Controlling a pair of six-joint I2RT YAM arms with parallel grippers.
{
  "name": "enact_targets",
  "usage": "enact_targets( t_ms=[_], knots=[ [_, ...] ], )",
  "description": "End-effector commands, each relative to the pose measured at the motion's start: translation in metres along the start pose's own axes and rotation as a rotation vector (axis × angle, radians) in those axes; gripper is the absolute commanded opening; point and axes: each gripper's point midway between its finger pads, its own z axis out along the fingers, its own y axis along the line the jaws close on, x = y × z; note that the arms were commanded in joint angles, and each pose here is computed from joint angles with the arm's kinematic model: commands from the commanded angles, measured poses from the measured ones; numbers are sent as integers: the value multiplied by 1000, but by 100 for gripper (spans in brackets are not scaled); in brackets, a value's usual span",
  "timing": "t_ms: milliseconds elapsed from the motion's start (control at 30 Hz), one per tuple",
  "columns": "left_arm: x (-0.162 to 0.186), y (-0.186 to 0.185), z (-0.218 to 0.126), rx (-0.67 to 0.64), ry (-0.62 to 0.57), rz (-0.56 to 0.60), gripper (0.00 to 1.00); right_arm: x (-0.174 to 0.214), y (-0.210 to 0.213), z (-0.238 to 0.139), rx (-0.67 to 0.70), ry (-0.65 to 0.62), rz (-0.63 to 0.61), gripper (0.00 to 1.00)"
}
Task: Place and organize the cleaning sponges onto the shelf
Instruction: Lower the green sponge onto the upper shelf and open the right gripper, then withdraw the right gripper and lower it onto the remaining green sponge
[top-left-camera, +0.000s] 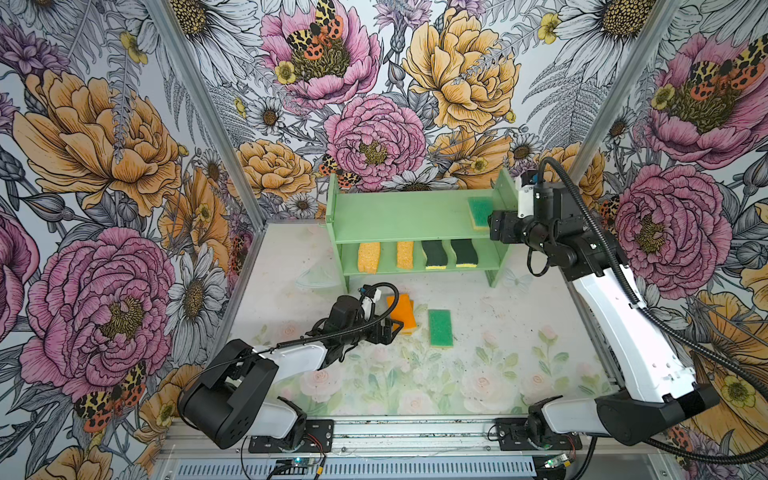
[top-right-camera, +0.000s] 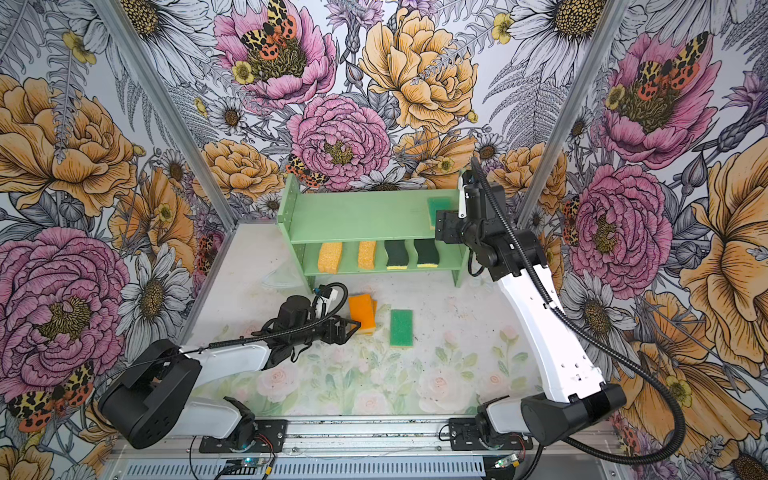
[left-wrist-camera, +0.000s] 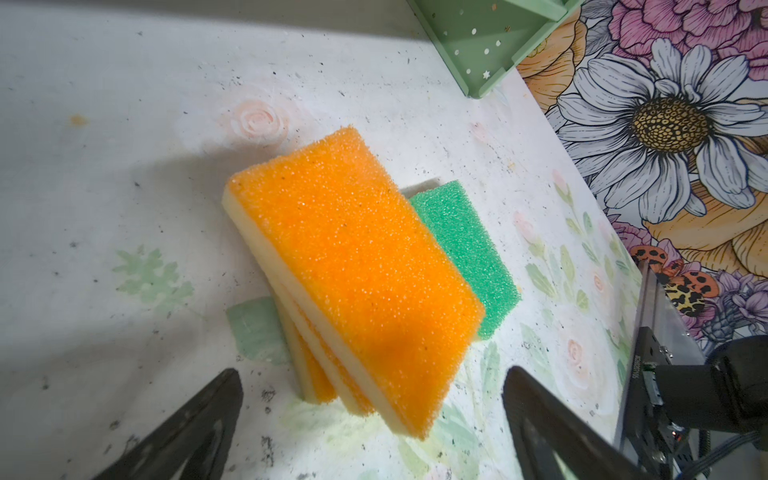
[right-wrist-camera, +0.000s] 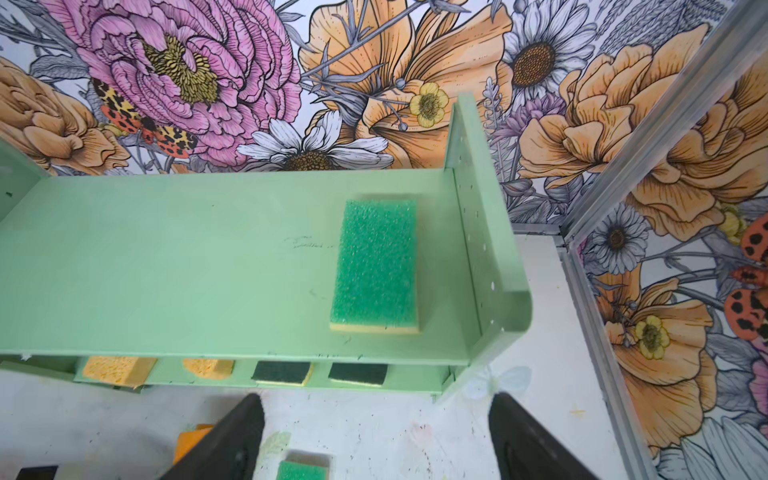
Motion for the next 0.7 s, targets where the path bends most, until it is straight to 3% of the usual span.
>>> enact_targets(
  t_ms=[0, 333, 667],
  knots=[
    [-12, -6, -3, -2, -34, 8, 99, 14, 10, -18, -47, -9, 41, 88],
    [-13, -6, -13, -32, -29, 12, 99, 83, 25, -37, -131, 72, 100, 89],
    [-19, -10, -24, -39, -49, 25, 99, 164, 41, -11, -152, 214, 142, 90]
  ],
)
